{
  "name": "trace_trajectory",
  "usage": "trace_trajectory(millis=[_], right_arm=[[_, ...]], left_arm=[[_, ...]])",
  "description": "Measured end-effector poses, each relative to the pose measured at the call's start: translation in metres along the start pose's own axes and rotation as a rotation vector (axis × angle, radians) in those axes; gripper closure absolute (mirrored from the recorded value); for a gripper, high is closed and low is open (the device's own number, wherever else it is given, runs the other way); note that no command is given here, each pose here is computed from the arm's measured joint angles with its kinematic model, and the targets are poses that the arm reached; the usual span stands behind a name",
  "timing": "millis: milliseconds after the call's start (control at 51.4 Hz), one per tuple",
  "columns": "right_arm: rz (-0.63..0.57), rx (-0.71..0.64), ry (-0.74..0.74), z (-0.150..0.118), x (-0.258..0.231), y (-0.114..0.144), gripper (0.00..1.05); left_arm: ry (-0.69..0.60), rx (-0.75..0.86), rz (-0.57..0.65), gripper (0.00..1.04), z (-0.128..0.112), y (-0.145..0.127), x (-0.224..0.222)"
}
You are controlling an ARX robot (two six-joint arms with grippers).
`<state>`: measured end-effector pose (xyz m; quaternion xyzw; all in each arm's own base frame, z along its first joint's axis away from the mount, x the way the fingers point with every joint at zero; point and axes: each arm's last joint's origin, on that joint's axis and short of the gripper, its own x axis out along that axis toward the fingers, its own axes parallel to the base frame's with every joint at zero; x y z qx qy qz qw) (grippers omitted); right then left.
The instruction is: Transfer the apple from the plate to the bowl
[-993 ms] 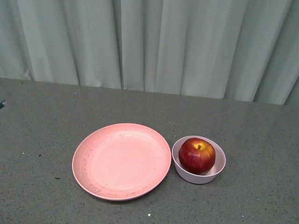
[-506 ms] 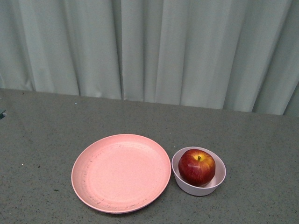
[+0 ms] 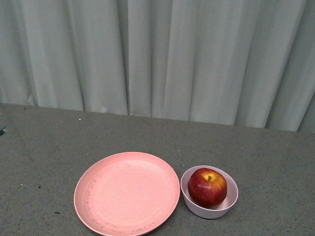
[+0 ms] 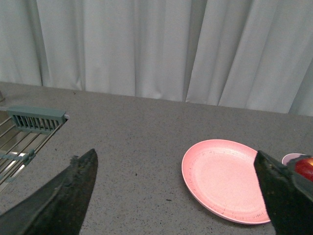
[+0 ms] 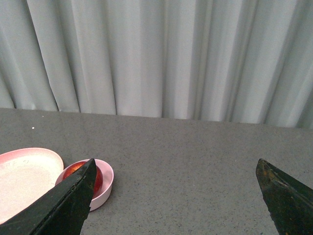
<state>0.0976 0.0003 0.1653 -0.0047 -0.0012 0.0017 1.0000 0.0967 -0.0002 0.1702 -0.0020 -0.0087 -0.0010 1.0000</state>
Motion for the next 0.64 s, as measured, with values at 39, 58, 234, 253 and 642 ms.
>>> trace_trajectory(millis=[39, 58, 234, 253, 642], right_arm=[[0.000, 0.000, 0.000, 0.0000, 0.0000, 0.0000, 0.09], [0.000, 0.000, 0.000, 0.0000, 0.0000, 0.0000, 0.09], [0.000, 0.000, 0.000, 0.0000, 0.0000, 0.0000, 0.09], [0.000, 0.000, 0.000, 0.0000, 0.0000, 0.0000, 0.09], [0.000, 0.000, 0.000, 0.0000, 0.0000, 0.0000, 0.09]], left_arm=[[0.000, 0.000, 0.000, 0.05, 0.0000, 0.0000, 0.0000], [0.000, 0.000, 0.000, 0.07, 0.0000, 0.0000, 0.0000], [0.000, 0.000, 0.000, 0.07, 0.0000, 0.0000, 0.0000], [0.000, 0.000, 0.000, 0.07, 0.0000, 0.0000, 0.0000], [0.000, 0.000, 0.000, 0.07, 0.0000, 0.0000, 0.0000]])
